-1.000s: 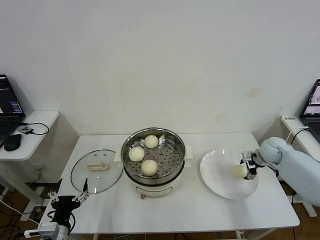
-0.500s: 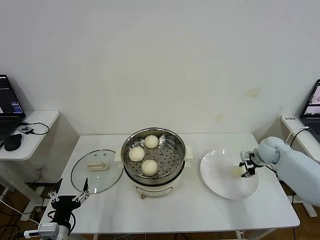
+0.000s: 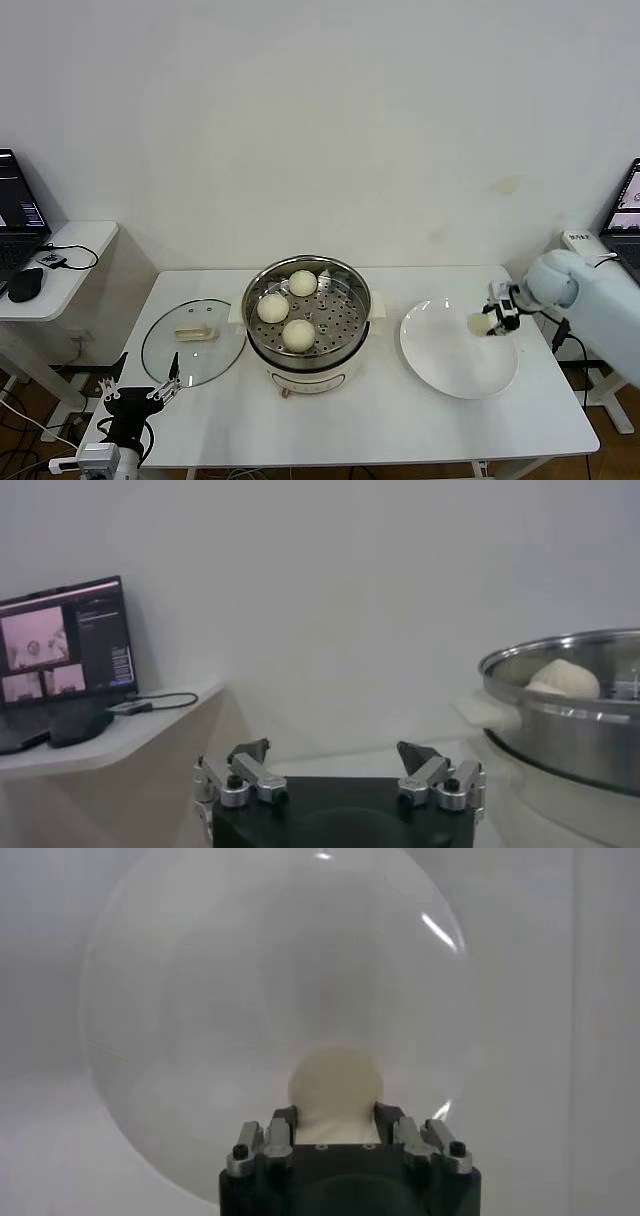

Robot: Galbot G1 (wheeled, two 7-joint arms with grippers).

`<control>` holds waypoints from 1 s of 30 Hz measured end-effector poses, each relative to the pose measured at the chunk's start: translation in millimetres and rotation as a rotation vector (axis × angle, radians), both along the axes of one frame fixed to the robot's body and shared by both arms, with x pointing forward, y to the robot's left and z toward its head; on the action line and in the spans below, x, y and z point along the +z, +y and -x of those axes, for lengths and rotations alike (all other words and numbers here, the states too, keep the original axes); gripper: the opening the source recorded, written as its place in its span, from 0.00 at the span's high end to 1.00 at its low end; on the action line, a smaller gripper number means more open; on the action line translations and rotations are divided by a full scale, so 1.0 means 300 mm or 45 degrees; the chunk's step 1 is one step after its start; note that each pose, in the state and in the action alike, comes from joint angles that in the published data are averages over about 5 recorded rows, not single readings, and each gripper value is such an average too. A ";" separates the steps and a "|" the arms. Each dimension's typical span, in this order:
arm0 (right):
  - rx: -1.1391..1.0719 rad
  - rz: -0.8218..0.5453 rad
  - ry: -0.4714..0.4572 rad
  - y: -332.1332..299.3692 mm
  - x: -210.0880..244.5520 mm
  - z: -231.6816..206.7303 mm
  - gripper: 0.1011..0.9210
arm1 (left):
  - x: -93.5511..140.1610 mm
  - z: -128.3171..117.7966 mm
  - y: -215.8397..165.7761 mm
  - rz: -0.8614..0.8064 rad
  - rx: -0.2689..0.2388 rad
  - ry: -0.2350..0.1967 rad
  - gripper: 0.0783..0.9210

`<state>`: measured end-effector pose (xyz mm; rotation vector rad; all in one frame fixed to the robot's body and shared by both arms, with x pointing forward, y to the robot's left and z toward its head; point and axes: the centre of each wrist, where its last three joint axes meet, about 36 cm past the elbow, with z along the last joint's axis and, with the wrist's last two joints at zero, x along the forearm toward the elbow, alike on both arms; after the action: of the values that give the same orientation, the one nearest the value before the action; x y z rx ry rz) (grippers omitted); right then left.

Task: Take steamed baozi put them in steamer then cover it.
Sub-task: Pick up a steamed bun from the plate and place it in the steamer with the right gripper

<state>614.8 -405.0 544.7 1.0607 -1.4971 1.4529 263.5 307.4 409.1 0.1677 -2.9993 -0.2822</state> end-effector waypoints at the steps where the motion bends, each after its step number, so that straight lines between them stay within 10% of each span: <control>1: 0.010 -0.009 -0.012 0.017 0.032 -0.003 0.50 | 0.002 0.000 0.000 -0.001 -0.002 -0.001 0.12; 15: 0.161 -0.179 -0.128 0.415 0.435 -0.048 0.49 | 0.028 -0.004 -0.005 -0.002 -0.011 -0.018 0.12; 30: 0.204 -0.284 -0.017 0.881 0.411 -0.073 0.49 | 0.031 0.002 0.015 -0.012 0.028 -0.033 0.12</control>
<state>636.6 -140.6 667.9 1.3336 -1.6443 1.4263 262.8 312.0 418.3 0.2071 -3.0201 -0.2944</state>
